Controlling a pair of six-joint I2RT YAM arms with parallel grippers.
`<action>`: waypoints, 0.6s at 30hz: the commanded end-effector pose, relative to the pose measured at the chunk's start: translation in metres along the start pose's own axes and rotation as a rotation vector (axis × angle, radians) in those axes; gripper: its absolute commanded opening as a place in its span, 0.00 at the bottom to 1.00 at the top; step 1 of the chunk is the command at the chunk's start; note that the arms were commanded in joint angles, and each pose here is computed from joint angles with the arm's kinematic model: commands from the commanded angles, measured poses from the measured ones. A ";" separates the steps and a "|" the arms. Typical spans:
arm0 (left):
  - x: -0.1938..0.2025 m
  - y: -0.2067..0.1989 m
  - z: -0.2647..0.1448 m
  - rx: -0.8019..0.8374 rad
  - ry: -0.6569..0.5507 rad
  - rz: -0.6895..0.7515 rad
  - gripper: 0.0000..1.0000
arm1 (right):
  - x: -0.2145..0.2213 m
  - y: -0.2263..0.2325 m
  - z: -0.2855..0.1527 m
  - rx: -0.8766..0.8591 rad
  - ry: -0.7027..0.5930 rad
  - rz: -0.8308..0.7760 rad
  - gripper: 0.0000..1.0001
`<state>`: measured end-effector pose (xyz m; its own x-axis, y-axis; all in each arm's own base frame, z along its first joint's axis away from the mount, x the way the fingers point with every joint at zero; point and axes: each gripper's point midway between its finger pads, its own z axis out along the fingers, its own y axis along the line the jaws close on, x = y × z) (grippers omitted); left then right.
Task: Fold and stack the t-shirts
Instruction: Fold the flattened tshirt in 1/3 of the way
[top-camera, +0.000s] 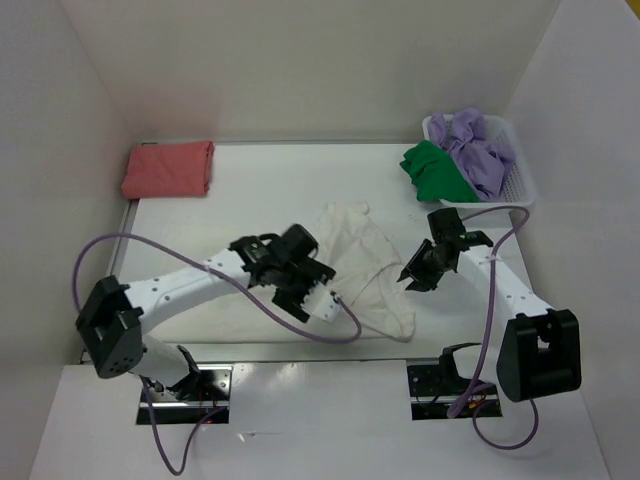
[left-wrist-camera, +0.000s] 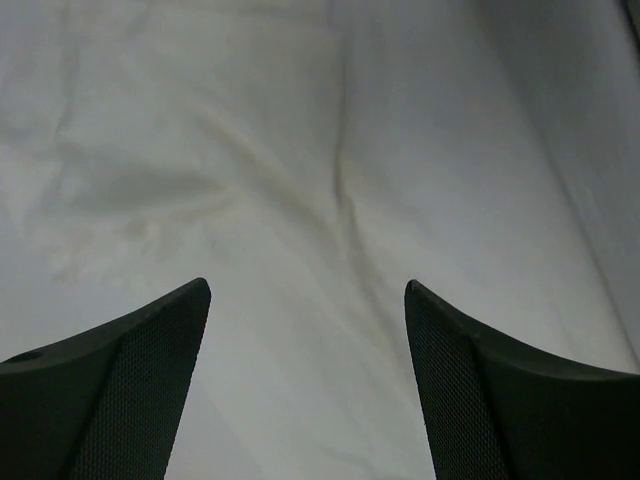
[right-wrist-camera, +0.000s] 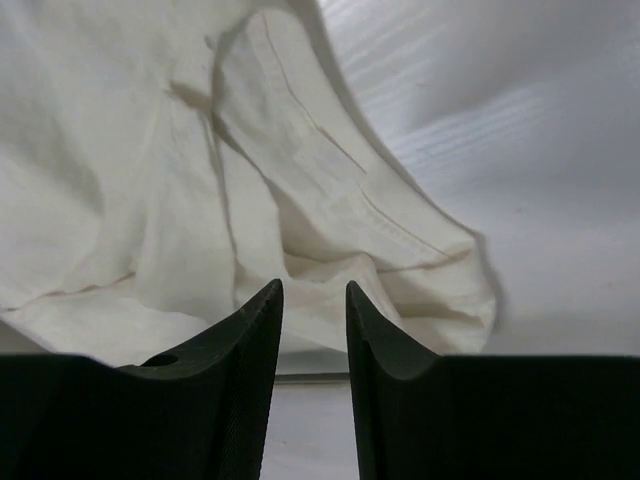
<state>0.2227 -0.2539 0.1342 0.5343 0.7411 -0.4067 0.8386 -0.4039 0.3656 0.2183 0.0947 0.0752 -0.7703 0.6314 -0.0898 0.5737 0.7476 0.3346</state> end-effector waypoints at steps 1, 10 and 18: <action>-0.052 -0.009 0.037 0.049 -0.105 0.162 0.85 | -0.018 0.030 0.002 -0.147 -0.050 0.029 0.38; -0.058 -0.025 0.111 0.168 -0.073 0.143 0.57 | -0.017 0.016 0.017 -0.092 -0.025 0.013 0.40; -0.046 -0.005 0.130 0.111 0.005 0.131 0.49 | -0.016 0.018 0.022 -0.104 -0.006 -0.017 0.40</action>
<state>0.1915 -0.3370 0.0350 0.6428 0.6777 -0.3572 0.7653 -0.5888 0.2601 0.2391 0.1019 0.0616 -0.7698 0.6333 -0.0797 0.5576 0.7279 0.3990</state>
